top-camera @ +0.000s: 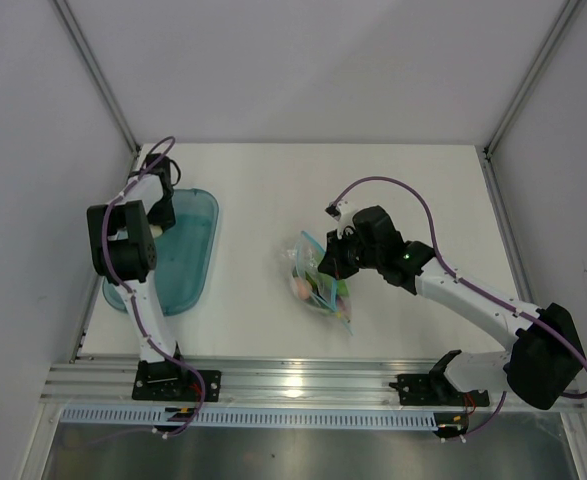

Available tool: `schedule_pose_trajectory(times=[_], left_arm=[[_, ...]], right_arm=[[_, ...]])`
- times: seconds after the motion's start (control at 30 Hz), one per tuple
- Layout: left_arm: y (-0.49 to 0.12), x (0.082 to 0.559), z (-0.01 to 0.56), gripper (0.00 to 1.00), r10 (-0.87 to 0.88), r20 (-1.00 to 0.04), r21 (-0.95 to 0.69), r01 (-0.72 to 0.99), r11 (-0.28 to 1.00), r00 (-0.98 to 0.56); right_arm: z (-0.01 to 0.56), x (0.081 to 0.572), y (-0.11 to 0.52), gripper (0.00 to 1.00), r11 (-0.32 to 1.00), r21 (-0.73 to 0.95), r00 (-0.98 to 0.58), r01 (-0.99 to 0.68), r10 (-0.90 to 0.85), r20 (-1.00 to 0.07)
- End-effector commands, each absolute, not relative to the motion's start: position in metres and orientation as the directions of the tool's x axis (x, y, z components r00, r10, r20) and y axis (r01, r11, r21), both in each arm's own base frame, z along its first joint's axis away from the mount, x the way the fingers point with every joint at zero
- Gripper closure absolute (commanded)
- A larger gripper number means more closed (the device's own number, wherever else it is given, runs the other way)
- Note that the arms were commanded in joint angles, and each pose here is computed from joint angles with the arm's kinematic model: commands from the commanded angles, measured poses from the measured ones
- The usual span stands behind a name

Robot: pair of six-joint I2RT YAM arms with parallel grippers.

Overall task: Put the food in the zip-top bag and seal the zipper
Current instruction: Pick up the fake vegetable from the bin.

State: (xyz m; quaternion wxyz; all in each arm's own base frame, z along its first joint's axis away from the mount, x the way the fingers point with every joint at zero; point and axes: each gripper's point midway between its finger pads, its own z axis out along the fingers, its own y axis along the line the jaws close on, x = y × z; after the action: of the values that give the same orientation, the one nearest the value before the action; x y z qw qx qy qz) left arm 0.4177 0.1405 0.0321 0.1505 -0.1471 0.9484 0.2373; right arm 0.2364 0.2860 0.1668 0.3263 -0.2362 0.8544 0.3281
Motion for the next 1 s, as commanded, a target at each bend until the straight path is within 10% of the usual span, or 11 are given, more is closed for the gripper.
schedule_pose_trajectory(times=[0.0,0.4,0.97], left_arm=[[0.144,0.416,0.047,0.59,-0.232,-0.402,0.384,-0.394,0.835,-0.886],[0.134,0.405,0.094,0.82,-0.269,-0.473,0.340,-0.455,0.823,-0.839],[0.070,0.377,0.148,0.83,-0.230,-0.519,0.244,-0.400,0.883,-0.823]], right_arm=[[0.178,0.241,0.290,1.00,0.658,0.413,-0.655,-0.629,-0.162,-0.738],[0.187,0.240,0.291,1.00,0.650,0.418,-0.646,-0.634,-0.149,-0.748],[0.206,0.260,0.308,1.00,0.679,0.421,-0.665,-0.602,-0.135,-0.734]])
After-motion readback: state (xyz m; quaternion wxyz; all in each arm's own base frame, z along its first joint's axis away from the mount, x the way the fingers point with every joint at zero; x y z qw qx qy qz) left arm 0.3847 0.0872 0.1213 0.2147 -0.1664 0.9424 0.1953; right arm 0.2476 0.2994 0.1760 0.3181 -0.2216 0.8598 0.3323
